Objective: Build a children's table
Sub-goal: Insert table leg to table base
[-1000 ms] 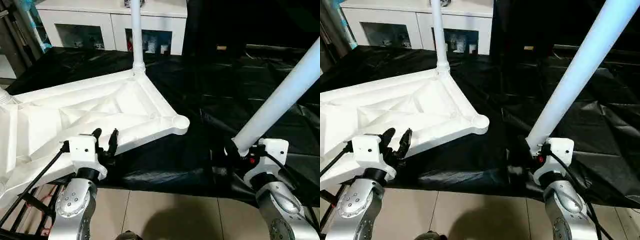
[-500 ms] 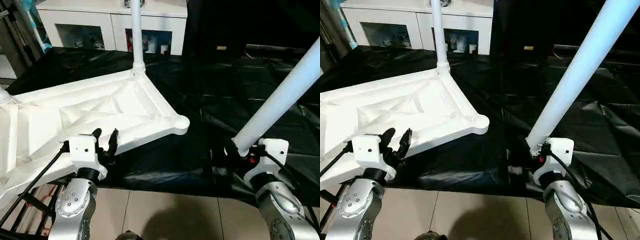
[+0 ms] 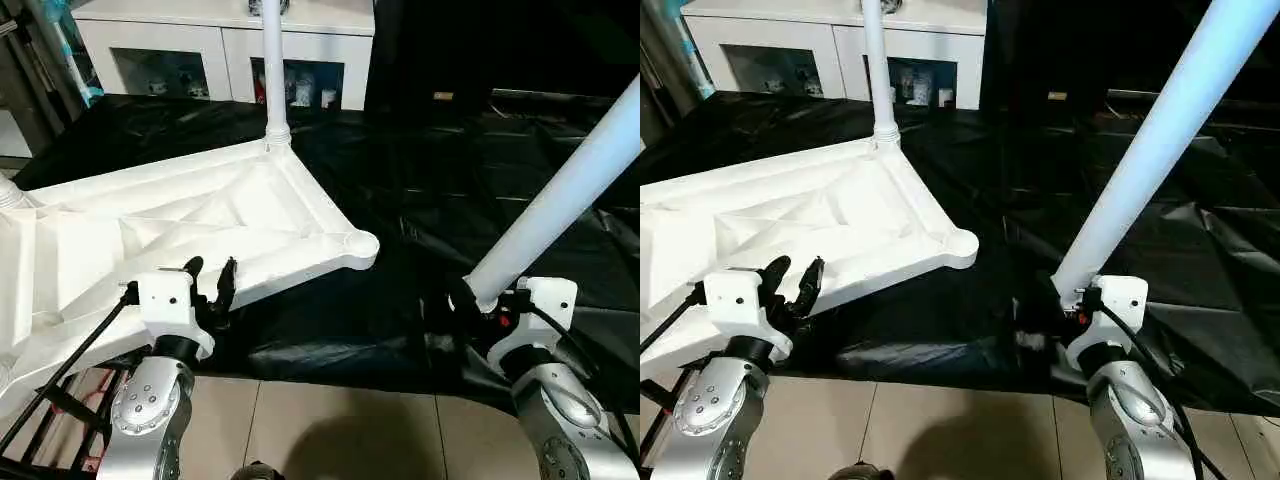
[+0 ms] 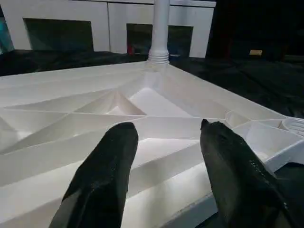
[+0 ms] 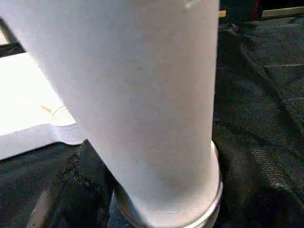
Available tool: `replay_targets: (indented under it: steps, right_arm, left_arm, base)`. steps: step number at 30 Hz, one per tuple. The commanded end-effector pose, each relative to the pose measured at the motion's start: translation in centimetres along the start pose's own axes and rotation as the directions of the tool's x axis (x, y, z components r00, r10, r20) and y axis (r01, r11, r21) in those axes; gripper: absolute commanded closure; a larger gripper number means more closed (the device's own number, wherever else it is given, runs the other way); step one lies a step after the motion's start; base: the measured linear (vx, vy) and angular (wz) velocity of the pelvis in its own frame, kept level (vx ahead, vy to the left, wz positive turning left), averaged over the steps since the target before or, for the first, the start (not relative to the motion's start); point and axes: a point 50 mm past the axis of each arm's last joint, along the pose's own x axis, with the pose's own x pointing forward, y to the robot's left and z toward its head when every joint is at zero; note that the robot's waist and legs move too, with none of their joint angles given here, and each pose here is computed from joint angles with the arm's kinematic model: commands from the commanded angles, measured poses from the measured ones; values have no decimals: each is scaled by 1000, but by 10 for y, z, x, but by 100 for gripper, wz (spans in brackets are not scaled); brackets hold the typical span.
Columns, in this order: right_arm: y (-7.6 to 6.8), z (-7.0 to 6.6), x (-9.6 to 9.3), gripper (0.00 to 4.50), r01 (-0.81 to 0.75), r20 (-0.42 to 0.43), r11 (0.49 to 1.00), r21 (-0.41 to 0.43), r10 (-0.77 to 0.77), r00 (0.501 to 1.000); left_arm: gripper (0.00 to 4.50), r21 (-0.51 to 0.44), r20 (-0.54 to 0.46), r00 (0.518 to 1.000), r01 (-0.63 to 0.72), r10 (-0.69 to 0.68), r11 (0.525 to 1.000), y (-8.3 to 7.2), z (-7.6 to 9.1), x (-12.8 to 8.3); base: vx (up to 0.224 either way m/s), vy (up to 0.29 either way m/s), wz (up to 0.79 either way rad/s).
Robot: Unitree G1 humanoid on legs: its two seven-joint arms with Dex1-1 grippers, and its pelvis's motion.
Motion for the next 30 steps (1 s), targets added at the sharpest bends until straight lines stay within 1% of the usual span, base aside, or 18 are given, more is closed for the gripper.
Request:
replay_targets:
  steps: [1, 30]
  right_arm:
    - [-2, 1, 1, 187, 6, 1, 1000, 0, -6, 1000]
    - [-2, 1, 1, 187, 6, 1, 1000, 0, -6, 1000]
  left_arm:
    - [200, -4, -2, 1000, 7, -7, 1000, -2, 1, -1]
    - [200, -4, -2, 1000, 7, -7, 1000, -2, 1, -1]
  base:
    - [0, 0, 0]
    - [0, 0, 0]
